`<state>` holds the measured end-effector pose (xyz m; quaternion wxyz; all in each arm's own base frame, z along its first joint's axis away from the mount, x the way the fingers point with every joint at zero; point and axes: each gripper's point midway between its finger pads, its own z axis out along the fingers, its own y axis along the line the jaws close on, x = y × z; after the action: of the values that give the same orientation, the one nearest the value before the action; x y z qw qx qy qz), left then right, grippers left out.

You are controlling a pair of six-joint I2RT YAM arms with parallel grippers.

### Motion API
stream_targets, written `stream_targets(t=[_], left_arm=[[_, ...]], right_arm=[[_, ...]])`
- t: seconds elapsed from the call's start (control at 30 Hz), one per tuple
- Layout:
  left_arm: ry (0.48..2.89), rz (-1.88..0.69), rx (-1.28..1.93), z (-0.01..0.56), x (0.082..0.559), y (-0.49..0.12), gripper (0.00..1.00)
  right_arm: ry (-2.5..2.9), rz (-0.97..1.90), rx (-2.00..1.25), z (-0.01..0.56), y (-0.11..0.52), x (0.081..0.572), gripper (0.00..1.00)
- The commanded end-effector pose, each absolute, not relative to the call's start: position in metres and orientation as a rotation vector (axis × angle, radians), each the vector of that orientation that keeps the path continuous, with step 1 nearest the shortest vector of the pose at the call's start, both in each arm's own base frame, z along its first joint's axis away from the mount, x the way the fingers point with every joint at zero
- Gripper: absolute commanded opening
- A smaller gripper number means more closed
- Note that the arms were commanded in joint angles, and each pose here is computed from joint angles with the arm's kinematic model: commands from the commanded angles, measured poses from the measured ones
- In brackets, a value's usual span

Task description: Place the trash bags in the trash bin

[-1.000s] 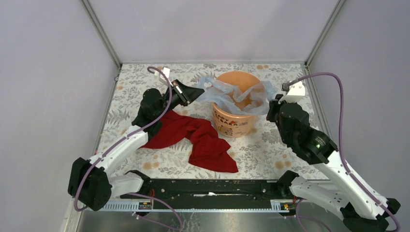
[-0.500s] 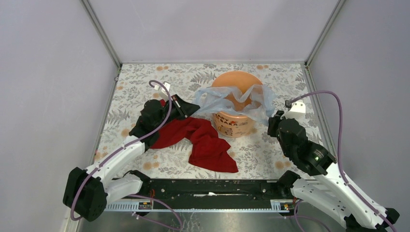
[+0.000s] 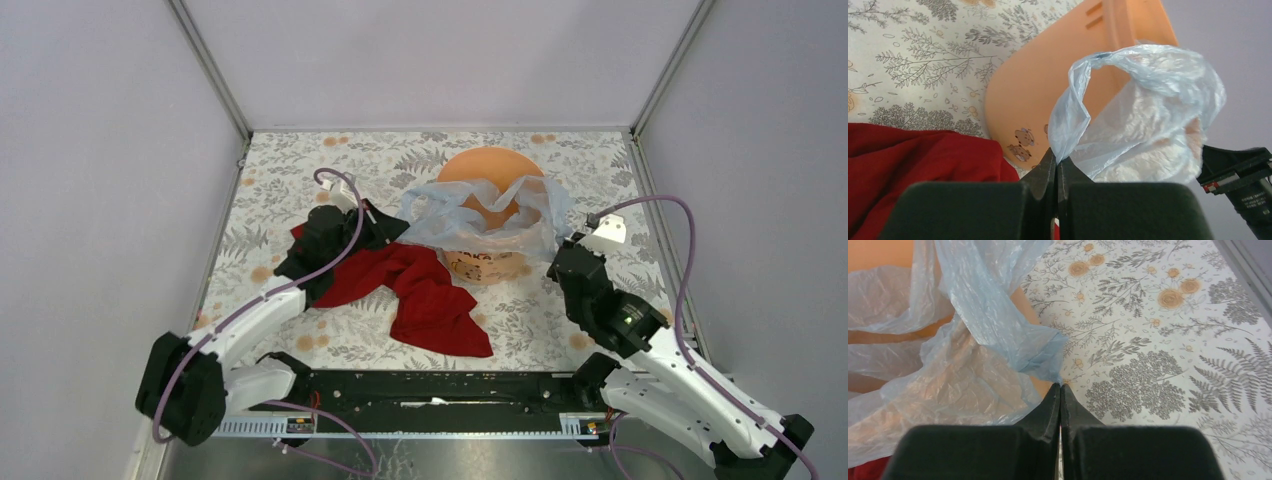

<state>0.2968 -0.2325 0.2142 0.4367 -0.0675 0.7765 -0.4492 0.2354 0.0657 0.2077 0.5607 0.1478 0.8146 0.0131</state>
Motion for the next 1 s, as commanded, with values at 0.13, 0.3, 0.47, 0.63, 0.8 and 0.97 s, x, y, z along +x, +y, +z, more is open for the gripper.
stream_targets(t=[0.13, 0.3, 0.47, 0.63, 0.8, 0.97], left_arm=[[1.99, -1.105, -0.223, 0.169, 0.323, -0.243, 0.0], [2.021, -1.075, -0.176, 0.168, 0.317, -0.241, 0.2], [1.984, -1.026, -0.052, 0.207, 0.304, -0.233, 0.64], [1.972, -0.833, -0.107, 0.237, 0.296, -0.195, 0.85], [1.878, -0.791, -0.097, 0.28, 0.297, -0.182, 0.98], [1.865, -0.848, 0.039, 0.309, 0.314, -0.198, 0.99]], right_arm=[[1.865, -0.018, 0.285, 0.19, 0.083, 0.265, 0.0], [1.908, 0.051, 0.268, 0.196, 0.086, 0.253, 0.32], [1.926, 0.14, 0.173, 0.233, 0.088, 0.235, 0.61], [1.95, 0.218, 0.089, 0.272, 0.094, 0.22, 0.74], [1.955, 0.056, 0.008, 0.306, 0.091, 0.238, 0.87], [1.947, -0.127, -0.135, 0.33, 0.101, 0.275, 0.9]])
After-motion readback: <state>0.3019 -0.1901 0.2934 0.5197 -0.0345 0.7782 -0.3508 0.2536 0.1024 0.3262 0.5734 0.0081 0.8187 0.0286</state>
